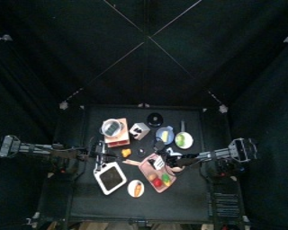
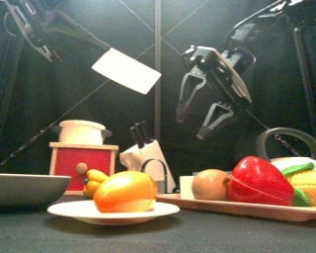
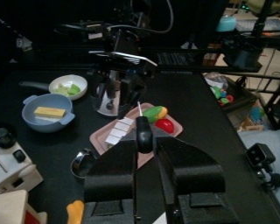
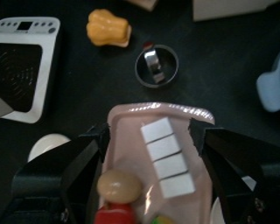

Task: Grab cleaver with both hands

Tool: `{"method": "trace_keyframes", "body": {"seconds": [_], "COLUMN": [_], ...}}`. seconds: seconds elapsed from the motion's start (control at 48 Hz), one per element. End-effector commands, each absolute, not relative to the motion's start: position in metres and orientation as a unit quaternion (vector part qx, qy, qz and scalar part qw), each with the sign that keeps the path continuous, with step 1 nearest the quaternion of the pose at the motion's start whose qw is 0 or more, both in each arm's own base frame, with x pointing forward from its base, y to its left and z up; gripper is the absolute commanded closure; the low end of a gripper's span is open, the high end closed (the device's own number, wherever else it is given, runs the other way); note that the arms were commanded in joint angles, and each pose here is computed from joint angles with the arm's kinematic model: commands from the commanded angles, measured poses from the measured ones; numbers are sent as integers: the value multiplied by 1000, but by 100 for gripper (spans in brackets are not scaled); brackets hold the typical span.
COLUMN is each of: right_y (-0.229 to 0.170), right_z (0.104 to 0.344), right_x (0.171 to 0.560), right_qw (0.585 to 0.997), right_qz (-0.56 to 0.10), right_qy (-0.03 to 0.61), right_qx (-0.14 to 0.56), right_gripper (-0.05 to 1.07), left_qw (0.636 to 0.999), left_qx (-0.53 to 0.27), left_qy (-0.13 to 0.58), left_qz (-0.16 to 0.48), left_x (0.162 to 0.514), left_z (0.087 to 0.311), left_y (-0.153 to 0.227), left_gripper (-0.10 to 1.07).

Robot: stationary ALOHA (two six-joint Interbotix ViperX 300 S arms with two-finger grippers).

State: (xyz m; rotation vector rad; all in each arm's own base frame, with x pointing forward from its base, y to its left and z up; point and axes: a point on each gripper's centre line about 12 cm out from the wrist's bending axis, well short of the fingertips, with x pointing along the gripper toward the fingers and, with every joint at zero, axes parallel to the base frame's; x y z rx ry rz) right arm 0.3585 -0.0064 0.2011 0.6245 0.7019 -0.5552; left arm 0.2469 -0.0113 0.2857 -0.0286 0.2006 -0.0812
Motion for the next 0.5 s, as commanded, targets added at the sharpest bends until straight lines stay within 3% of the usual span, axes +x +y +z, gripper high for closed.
{"method": "trace_keyframes", "body": {"seconds": [0.0,0.25,0.479], "right_y": [10,21,29], "right_z": [228,270,306], "right_x": [364,368,379], "right_qw": [844,785,845], "right_qz": [-253,-296,-244], "right_qy": [317,331,315], "right_qx": [351,431,356], "right_gripper": [1,1,1], "left_qw": [995,994,994], "left_qx": [0,40,34], "left_qy": [90,96,101], "left_qz": [-45,-41,-39], "left_x": [249,248,246], "left_z": [292,288,280], "left_y": [-11,-6,-3], "left_gripper": [60,60,60]}}
